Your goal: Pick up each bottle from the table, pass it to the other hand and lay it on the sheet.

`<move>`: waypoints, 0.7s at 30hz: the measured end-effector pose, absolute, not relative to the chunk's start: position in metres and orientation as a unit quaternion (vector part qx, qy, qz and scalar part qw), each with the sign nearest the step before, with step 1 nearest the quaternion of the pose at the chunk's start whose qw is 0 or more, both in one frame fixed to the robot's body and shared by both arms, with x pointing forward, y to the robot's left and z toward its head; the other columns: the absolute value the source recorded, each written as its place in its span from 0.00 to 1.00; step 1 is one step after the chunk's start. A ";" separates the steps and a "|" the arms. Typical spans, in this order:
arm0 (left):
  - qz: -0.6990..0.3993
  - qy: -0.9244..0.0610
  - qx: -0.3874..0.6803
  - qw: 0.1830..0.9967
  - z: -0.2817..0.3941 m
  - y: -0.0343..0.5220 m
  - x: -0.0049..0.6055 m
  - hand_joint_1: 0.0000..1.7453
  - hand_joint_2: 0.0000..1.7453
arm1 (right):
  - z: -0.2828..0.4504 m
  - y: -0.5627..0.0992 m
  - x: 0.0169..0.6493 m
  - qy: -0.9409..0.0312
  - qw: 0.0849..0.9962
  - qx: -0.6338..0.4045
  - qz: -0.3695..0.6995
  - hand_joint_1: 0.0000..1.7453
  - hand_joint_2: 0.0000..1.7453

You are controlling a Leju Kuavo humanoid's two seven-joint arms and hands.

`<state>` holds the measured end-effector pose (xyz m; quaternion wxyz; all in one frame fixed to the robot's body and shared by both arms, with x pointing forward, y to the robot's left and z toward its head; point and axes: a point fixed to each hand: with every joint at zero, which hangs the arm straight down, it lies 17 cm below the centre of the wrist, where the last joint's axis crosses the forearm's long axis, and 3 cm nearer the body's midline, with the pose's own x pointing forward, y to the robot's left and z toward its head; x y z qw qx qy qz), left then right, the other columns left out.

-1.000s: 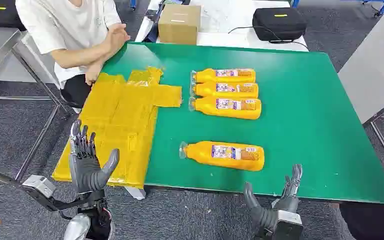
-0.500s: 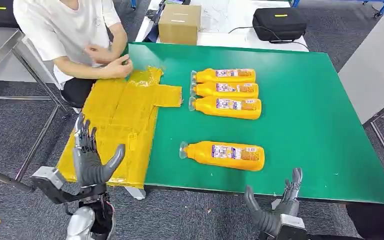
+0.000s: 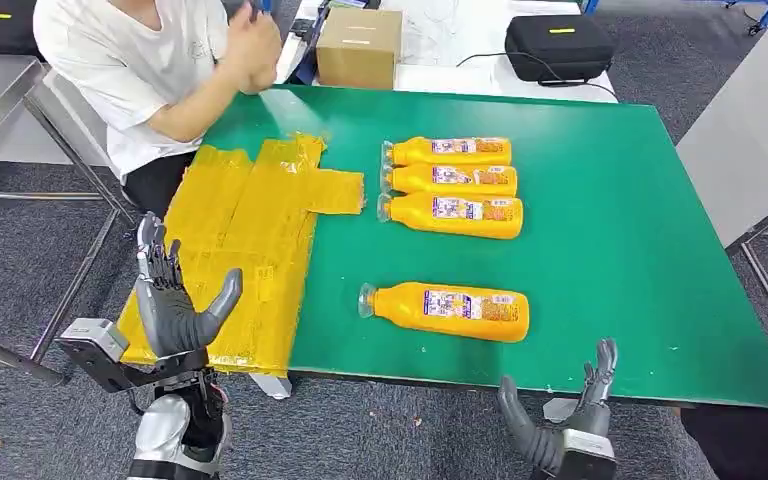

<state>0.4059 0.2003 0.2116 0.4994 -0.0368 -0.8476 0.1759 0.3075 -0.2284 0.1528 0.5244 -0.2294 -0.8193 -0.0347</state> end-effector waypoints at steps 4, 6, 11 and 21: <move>0.176 -0.848 -0.037 0.499 0.212 0.200 0.406 0.00 1.00 | 0.153 -0.228 0.308 -0.819 0.524 -0.229 -0.035 0.00 1.00; 0.176 -0.847 -0.037 0.500 0.211 0.200 0.406 0.00 1.00 | 0.153 -0.228 0.308 -0.819 0.523 -0.232 -0.031 0.00 1.00; 0.167 -0.845 -0.046 0.505 0.209 0.192 0.412 0.00 1.00 | 0.139 -0.202 0.337 -0.796 0.513 -0.288 0.141 0.00 1.00; 0.144 -0.836 -0.062 0.526 0.198 0.173 0.405 0.00 1.00 | 0.146 -0.156 0.378 -0.813 0.467 -0.249 0.243 0.00 1.00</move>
